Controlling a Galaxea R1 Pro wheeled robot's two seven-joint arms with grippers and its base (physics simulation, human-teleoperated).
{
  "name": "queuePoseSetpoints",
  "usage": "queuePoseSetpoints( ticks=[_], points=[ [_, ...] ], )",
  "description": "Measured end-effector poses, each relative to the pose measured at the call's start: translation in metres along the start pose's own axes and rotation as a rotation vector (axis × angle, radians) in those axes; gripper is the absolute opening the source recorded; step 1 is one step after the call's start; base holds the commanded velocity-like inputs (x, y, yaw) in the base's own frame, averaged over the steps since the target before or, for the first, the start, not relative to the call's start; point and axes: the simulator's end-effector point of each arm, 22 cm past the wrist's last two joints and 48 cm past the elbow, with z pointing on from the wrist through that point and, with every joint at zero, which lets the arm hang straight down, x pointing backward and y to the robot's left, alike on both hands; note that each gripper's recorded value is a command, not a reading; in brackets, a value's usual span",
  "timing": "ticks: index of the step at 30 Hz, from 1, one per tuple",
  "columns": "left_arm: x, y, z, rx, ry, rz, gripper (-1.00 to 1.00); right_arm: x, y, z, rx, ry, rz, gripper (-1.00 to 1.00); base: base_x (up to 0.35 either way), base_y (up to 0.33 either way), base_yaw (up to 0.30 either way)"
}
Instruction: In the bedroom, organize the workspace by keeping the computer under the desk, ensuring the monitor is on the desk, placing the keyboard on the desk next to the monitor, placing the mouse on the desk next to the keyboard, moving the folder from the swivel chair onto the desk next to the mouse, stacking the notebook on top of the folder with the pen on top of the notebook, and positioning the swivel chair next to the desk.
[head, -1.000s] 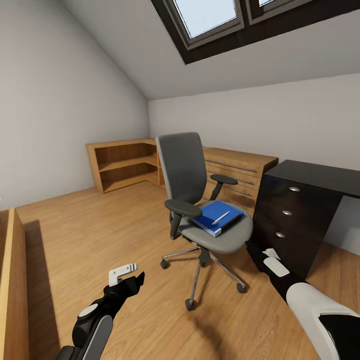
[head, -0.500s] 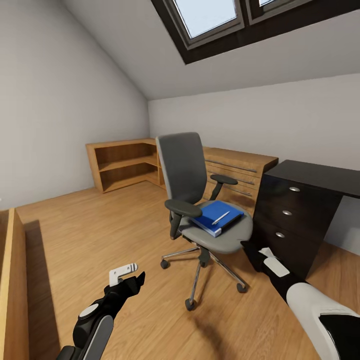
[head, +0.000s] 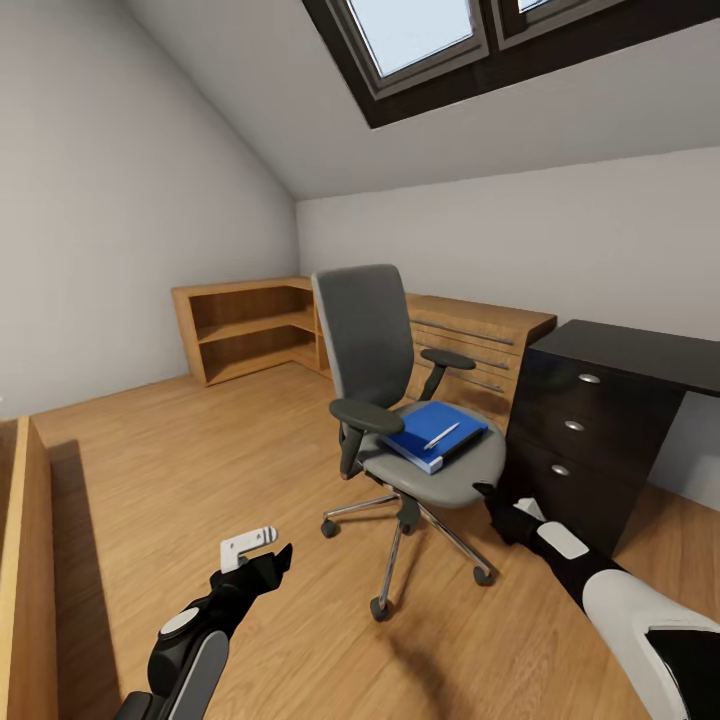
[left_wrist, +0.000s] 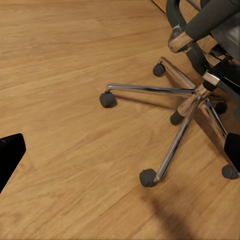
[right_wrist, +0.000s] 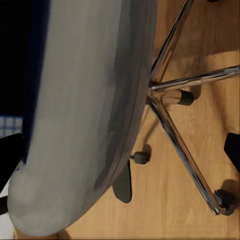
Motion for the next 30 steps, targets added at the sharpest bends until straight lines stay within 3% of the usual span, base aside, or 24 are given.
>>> queuePoseSetpoints(
  ticks=[10,17,30],
  points=[
    [0.001,-0.003,0.0,0.007,0.002,0.004,1.0,0.017,-0.003,0.0,-0.002,0.056,0.07,1.0,0.082,0.0,0.0],
    [0.004,-0.014,-0.002,0.028,0.007,0.022,1.0,0.021,-0.005,0.0,0.002,0.067,0.078,1.0,0.073,0.0,0.0],
    [0.006,-0.016,-0.002,0.033,0.009,0.026,1.0,0.023,-0.004,0.001,0.0,0.066,0.082,1.0,0.284,0.0,0.0]
  ],
)
